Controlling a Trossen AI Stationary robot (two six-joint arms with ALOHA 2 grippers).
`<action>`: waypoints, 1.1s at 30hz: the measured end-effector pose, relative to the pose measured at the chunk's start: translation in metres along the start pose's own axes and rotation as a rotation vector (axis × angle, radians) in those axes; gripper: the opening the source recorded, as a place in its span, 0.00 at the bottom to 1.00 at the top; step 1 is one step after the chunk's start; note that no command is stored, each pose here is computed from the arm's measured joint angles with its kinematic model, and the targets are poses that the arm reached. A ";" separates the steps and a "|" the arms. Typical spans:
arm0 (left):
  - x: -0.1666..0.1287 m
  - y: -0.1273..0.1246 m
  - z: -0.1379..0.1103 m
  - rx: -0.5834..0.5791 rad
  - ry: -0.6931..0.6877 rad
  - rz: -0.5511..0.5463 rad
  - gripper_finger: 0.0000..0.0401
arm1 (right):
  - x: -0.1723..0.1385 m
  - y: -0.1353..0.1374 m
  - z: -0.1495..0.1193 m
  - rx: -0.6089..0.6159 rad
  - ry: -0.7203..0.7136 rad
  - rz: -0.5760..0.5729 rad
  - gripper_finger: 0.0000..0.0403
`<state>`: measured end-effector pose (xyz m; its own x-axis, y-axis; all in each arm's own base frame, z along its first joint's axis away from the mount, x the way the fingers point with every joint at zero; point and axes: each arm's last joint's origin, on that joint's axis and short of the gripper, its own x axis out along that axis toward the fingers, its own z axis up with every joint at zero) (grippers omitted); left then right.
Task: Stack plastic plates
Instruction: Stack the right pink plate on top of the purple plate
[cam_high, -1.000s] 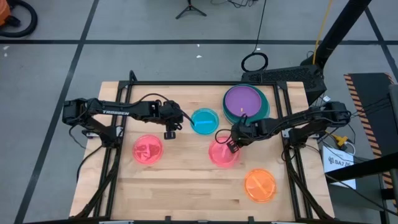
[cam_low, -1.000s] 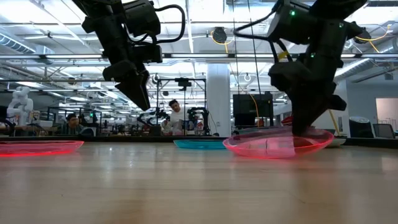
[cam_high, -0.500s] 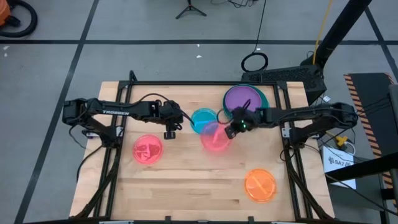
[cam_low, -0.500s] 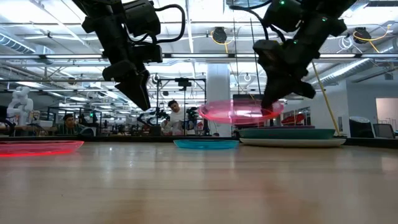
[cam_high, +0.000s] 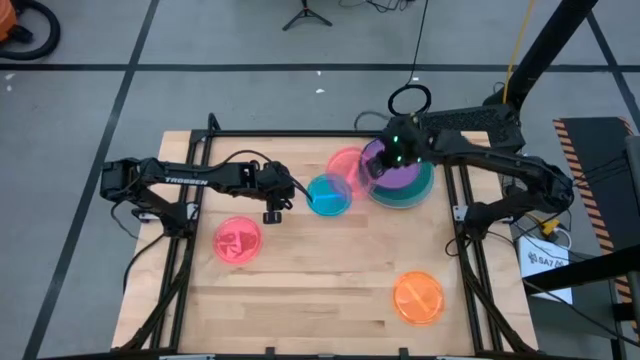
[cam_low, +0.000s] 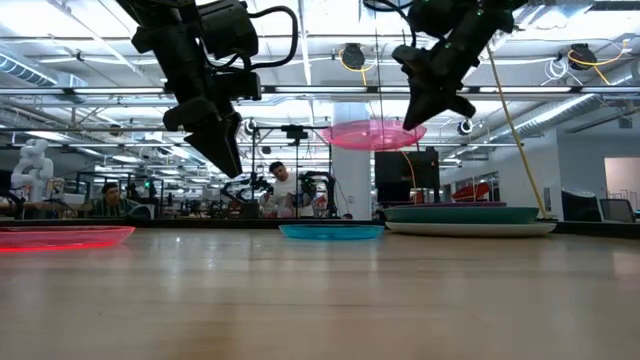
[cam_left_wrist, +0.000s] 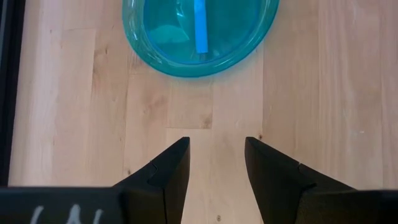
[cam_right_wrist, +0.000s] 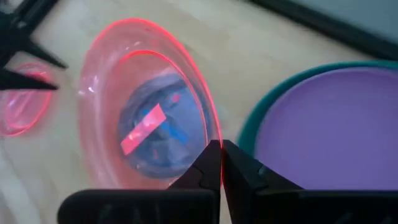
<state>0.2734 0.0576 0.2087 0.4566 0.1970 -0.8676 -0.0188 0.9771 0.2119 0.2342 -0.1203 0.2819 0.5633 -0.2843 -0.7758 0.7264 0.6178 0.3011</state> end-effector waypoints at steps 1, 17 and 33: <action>0.000 0.000 0.000 0.000 0.000 0.000 0.40 | -0.004 -0.005 0.005 0.000 -0.001 -0.017 0.00; 0.000 0.000 0.000 -0.001 -0.003 0.001 0.40 | -0.006 -0.102 0.021 0.179 0.212 -0.313 0.00; 0.000 0.000 0.000 -0.016 -0.004 0.001 0.40 | 0.032 -0.122 0.025 0.173 0.286 -0.352 0.13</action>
<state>0.2737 0.0577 0.2089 0.4602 0.1973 -0.8656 -0.0331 0.9781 0.2054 0.1734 -0.2231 0.2344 0.1581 -0.2267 -0.9610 0.9218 0.3827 0.0614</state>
